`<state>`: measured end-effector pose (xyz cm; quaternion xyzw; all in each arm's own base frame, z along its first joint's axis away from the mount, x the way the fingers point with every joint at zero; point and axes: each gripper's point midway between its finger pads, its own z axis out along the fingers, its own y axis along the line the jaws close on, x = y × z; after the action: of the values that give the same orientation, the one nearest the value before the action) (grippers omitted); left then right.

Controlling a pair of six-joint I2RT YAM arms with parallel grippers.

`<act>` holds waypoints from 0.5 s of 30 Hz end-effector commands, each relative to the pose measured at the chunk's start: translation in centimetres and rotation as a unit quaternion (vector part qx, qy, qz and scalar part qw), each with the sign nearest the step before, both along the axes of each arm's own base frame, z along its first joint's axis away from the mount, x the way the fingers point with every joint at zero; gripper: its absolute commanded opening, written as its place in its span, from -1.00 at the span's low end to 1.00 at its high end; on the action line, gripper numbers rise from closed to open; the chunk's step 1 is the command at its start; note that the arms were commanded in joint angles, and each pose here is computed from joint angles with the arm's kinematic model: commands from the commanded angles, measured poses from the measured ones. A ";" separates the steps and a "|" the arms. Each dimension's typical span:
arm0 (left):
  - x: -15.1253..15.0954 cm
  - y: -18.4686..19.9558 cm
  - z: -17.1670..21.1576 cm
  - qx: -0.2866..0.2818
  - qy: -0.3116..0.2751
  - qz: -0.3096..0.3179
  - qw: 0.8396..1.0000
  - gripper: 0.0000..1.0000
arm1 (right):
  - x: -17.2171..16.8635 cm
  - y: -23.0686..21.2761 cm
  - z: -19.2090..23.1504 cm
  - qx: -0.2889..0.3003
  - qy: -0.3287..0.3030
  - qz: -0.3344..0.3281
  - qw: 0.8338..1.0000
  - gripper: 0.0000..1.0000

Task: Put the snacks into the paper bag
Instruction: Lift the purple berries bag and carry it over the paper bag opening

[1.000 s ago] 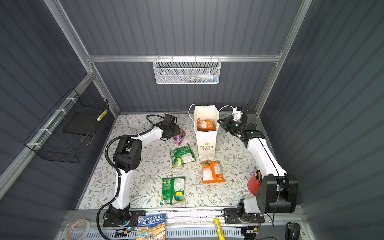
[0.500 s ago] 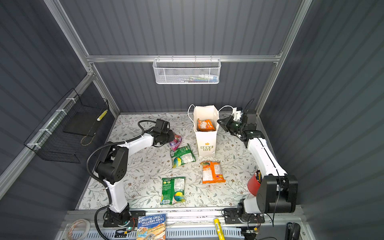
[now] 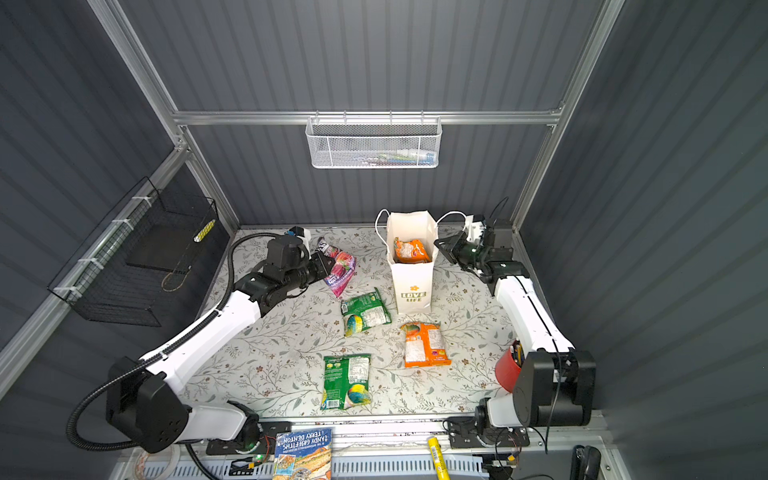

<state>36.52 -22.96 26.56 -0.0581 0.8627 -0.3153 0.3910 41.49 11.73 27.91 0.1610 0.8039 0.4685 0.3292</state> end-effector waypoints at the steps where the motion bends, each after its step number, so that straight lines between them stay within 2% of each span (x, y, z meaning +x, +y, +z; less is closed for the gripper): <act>1: -1.3 -2.2 5.4 0.003 -0.054 -0.023 0.998 -0.86 | 0.0 0.6 2.4 0.005 -0.048 0.019 0.999 -1.00; 5: -2.5 -5.4 10.5 -0.005 -0.107 -0.054 0.993 -0.87 | -0.1 0.6 2.3 0.002 -0.047 0.019 0.999 -1.00; 8: -3.0 -7.6 12.7 0.001 -0.136 -0.073 0.988 -0.87 | 0.0 0.6 2.3 0.003 -0.047 0.020 0.999 -1.00; 15: -3.2 -14.6 15.4 0.038 -0.200 -0.122 0.972 -0.87 | 0.0 0.7 2.3 0.006 -0.046 0.021 0.999 -1.00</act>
<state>32.78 -35.55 41.15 0.0926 0.7907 -0.3576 0.4882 41.48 11.74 27.90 0.1599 0.8042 0.4681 0.3295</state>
